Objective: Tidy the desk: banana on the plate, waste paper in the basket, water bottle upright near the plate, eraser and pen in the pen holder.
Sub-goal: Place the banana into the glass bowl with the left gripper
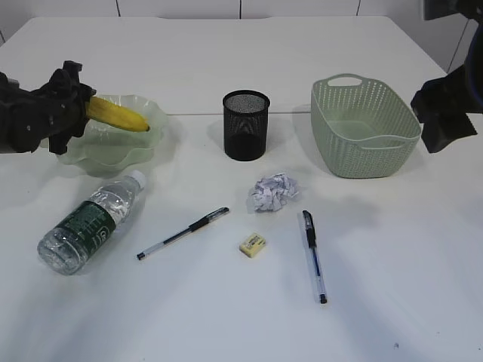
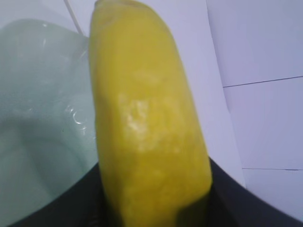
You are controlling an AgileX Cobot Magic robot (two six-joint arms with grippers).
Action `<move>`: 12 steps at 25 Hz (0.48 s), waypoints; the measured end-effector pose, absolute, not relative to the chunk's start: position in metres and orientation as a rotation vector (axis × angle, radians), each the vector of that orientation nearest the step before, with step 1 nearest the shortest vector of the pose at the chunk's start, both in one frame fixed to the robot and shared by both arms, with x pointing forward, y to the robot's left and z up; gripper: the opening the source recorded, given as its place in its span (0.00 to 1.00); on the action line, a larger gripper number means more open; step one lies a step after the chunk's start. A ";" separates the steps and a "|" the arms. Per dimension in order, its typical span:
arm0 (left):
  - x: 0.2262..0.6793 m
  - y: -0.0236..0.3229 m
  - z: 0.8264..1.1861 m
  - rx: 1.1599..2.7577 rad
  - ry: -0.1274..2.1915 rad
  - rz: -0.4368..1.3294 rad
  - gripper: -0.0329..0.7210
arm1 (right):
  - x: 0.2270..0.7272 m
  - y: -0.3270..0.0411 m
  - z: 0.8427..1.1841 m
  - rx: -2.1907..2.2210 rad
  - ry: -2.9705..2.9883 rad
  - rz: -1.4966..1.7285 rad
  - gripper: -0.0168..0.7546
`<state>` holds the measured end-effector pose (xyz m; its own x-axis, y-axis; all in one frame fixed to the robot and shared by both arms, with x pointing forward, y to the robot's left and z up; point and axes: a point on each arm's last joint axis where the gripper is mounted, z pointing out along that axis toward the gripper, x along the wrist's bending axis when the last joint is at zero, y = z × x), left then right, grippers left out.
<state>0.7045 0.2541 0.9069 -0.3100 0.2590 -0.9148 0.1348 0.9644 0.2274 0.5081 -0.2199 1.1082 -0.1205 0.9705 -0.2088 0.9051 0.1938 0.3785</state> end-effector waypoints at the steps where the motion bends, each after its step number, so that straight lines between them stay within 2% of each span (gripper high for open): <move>1: 0.705 0.254 0.907 0.286 1.892 0.127 0.52 | 0.508 -0.220 1.108 1.754 2.073 0.220 0.77; 7: 0.705 0.253 0.909 0.308 1.864 0.131 0.69 | 0.508 -0.220 1.108 1.754 2.073 0.220 0.77; 12: 0.705 0.253 0.912 0.310 1.852 0.133 0.72 | 0.508 -0.220 1.108 1.754 2.073 0.220 0.77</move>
<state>0.7054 0.2529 0.9116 -0.2712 0.2793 -0.9211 0.1447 0.9579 0.2478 0.5081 -0.2199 1.1082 -0.1205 0.9705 -0.2088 0.9051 0.1938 0.3785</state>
